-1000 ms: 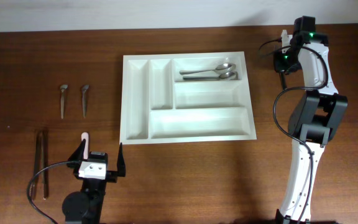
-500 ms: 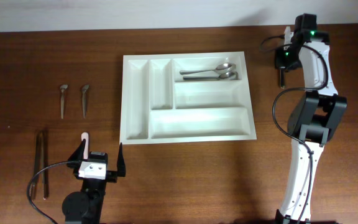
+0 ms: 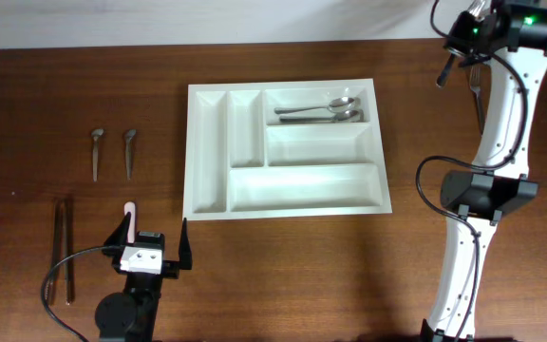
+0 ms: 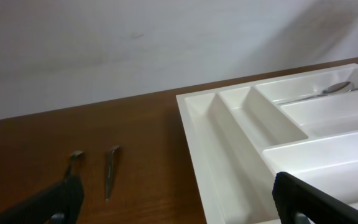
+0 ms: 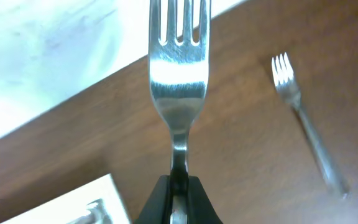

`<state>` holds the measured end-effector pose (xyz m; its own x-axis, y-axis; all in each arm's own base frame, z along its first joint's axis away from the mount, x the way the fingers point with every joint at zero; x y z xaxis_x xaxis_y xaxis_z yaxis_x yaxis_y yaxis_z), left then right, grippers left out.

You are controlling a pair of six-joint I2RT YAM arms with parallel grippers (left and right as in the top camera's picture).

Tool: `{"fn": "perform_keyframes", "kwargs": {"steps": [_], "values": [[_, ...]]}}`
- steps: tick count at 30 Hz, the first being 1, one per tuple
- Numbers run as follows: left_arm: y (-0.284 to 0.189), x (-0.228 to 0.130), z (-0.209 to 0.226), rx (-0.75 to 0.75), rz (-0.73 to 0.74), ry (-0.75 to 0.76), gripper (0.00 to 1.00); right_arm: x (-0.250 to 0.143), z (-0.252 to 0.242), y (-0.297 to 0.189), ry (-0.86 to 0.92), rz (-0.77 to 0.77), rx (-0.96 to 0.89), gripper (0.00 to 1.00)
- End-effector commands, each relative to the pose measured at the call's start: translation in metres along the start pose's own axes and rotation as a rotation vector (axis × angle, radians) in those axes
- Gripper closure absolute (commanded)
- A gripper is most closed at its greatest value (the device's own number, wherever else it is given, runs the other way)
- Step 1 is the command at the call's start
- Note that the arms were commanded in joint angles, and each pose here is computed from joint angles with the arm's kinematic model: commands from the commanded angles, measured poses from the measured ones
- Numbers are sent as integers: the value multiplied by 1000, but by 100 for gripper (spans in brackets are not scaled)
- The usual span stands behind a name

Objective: Pack container
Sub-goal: 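Lift the fork and carry it over the tray's top compartment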

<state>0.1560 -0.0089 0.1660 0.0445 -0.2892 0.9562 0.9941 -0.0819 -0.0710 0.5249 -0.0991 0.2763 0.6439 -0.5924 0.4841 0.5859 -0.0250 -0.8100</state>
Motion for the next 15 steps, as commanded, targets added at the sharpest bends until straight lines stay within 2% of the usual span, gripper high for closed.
{"fn": "perform_keyframes", "kwargs": {"steps": [1,6,9,12,15], "values": [[0,-2,0,2,3,12,1,-4,14,-29,156,7,50,96],[0,-2,0,1,3,12,1,-25,19,-30,446,101,-8,96],[0,-2,0,2,3,12,1,-37,20,-31,684,173,-44,96],[0,-2,0,1,3,12,1,-49,25,-33,817,273,-49,96],[0,-2,0,2,3,12,1,-58,36,-33,843,289,-60,96]]}}
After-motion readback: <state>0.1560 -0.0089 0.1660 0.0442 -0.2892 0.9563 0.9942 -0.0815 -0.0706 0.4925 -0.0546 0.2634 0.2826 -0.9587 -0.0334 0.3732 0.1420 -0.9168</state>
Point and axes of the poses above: each gripper's point midway between its finger pads, its own y axis out along the fingers, its own z axis along the line the jaws close on, x = y × z, the point moved 9 cm from there along -y, back along the fingers, and after that the axes turned 9 degrees about y, right-handed, at the moved point
